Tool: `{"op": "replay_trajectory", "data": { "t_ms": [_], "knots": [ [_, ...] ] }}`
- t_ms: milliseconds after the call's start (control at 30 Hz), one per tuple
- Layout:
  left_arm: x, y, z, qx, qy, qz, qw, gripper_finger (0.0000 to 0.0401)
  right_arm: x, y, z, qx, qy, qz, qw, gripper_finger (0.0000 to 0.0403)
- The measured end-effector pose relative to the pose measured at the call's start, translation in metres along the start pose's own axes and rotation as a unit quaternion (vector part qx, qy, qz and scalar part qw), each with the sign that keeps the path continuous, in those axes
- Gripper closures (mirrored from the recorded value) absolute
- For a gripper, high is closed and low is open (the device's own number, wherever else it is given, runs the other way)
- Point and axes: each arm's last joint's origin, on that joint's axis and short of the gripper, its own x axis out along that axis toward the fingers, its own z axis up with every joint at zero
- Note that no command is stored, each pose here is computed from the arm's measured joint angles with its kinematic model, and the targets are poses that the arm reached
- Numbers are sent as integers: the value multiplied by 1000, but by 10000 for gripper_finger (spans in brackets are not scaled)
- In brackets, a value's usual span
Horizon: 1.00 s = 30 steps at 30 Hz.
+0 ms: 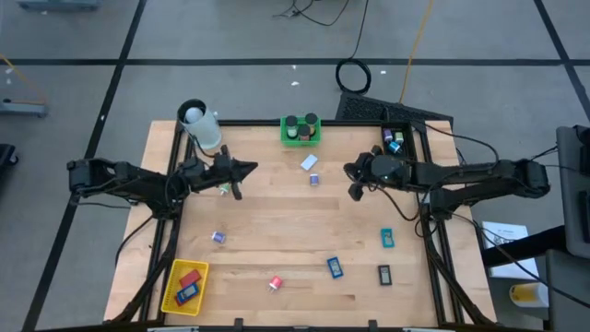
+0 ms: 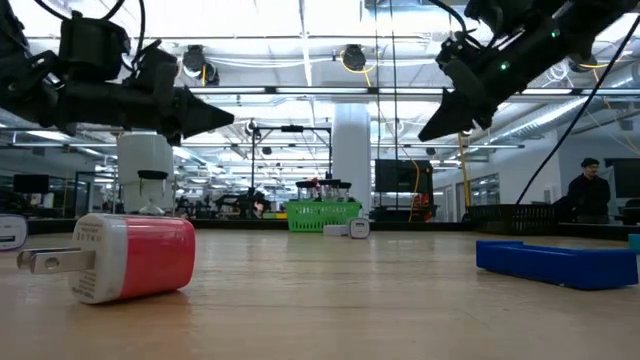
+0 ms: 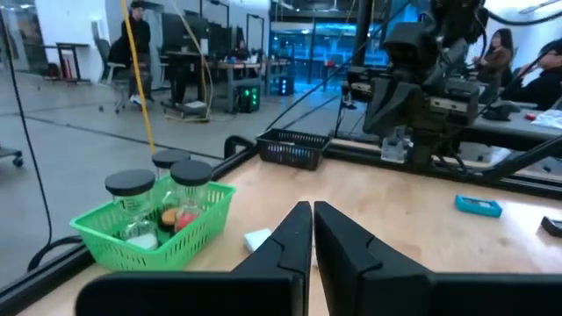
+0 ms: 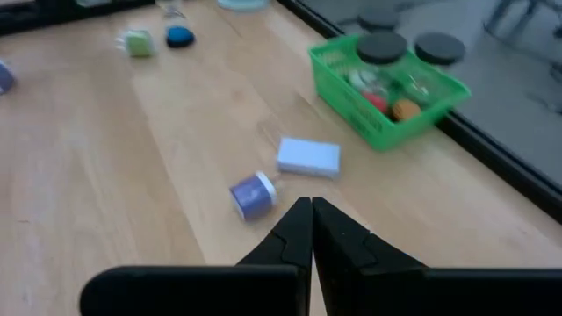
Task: Pick & Place Office items
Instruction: Put the right purple adapter into the black basket
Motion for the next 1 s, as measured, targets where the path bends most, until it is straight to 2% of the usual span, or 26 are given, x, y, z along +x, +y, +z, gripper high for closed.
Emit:
{"op": "replay_trajectory", "data": {
  "t_ms": [200, 400, 567, 733, 1000],
  "knots": [
    [0, -1, -1, 1, 5, -20, 1000, 390, 4, 5, 16, 17, 49, -21, 998, 393],
    [0, -2, -3, 9, 13, -23, 1000, 394, 24, 17, 14, 20, 93, -25, 995, 351],
    [0, -4, -3, 13, 15, -29, 999, 372, 46, 29, 5, 71, 111, -31, 991, 294],
    [0, -4, -3, 13, 16, -27, 999, 367, 71, 46, -2, 114, 125, -45, 985, 217],
    [0, -4, -3, 14, 17, -27, 999, 366, 108, 66, 5, 177, 113, -93, 973, 112]
  ]
}}
